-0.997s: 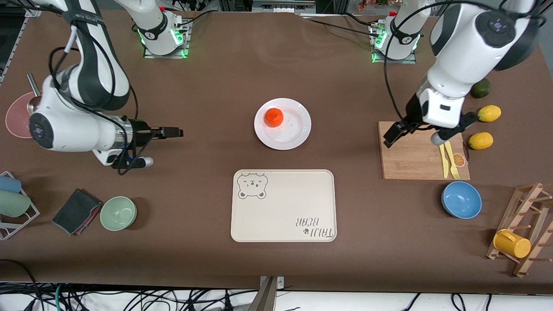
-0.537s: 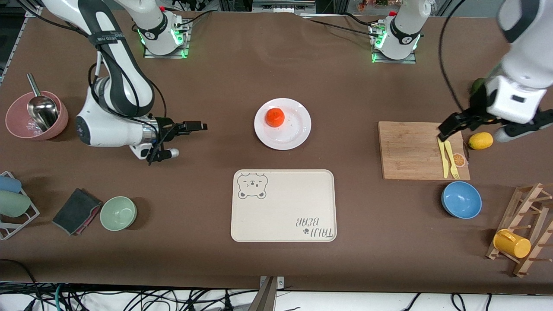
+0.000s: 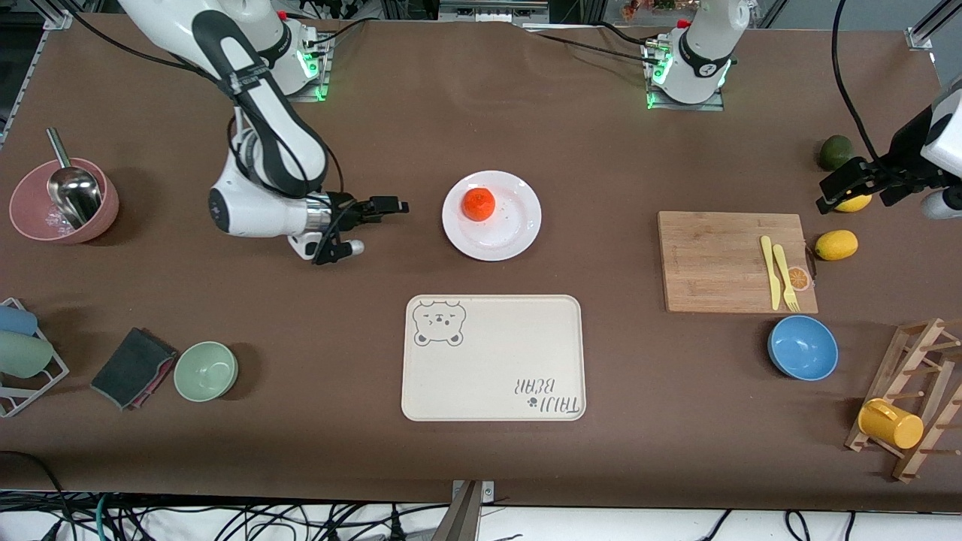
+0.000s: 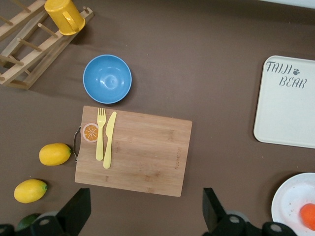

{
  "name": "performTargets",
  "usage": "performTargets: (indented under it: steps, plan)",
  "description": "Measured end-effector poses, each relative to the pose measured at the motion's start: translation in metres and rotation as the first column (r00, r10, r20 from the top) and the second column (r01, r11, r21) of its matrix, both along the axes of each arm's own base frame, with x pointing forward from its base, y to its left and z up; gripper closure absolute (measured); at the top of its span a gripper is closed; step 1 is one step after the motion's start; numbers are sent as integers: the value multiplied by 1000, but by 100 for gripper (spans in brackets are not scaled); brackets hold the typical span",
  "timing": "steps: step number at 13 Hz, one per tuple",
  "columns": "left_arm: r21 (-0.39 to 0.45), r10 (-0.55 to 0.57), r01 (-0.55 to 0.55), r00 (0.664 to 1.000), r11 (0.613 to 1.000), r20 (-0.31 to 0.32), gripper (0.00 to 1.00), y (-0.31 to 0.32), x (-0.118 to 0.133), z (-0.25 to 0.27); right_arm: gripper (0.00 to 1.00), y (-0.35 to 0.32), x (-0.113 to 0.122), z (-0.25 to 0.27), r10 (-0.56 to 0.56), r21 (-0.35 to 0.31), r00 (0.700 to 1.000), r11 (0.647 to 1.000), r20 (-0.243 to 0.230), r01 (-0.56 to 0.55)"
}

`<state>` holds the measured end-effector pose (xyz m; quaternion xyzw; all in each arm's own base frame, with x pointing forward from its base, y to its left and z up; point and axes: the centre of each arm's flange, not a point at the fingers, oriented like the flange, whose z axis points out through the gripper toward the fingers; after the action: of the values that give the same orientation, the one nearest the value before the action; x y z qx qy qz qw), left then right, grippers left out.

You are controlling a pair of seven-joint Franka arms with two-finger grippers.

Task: Place orange and plate with both arms
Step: 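Withdraw the left gripper while the right gripper reaches the plate rim, then close the right gripper on the white plate rim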

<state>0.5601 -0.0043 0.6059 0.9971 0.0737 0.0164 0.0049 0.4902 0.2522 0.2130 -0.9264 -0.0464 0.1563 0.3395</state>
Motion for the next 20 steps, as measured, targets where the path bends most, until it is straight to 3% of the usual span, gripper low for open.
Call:
performTargets:
  steps: [4, 12, 14, 17, 18, 20]
  plan:
    - [0, -32, 32, 998, 999, -53, 0, -13, -8, 8, 0, 29, -8, -33, -80, 12, 997, 997, 2, 80]
    - [0, -54, 54, 997, 999, -51, 0, -20, -9, 16, 0, 67, -5, -50, -129, 29, 991, 991, 25, 128]
    - [0, -58, 58, 997, 998, -51, 0, -21, -9, 16, 4, 73, -7, -51, -128, 34, 991, 991, 22, 128]
    - [0, -60, 60, 997, 998, -51, 0, -22, -9, 16, 11, 77, -9, -52, -125, 33, 992, 992, 27, 124]
    - [0, -60, 60, 997, 998, -51, 0, -22, -9, 16, 20, 77, -8, -52, -122, 32, 992, 992, 38, 120]
    - [0, -60, 60, 997, 998, -51, 0, -22, -9, 16, 46, 77, -9, -55, -105, 36, 993, 994, 54, 103]
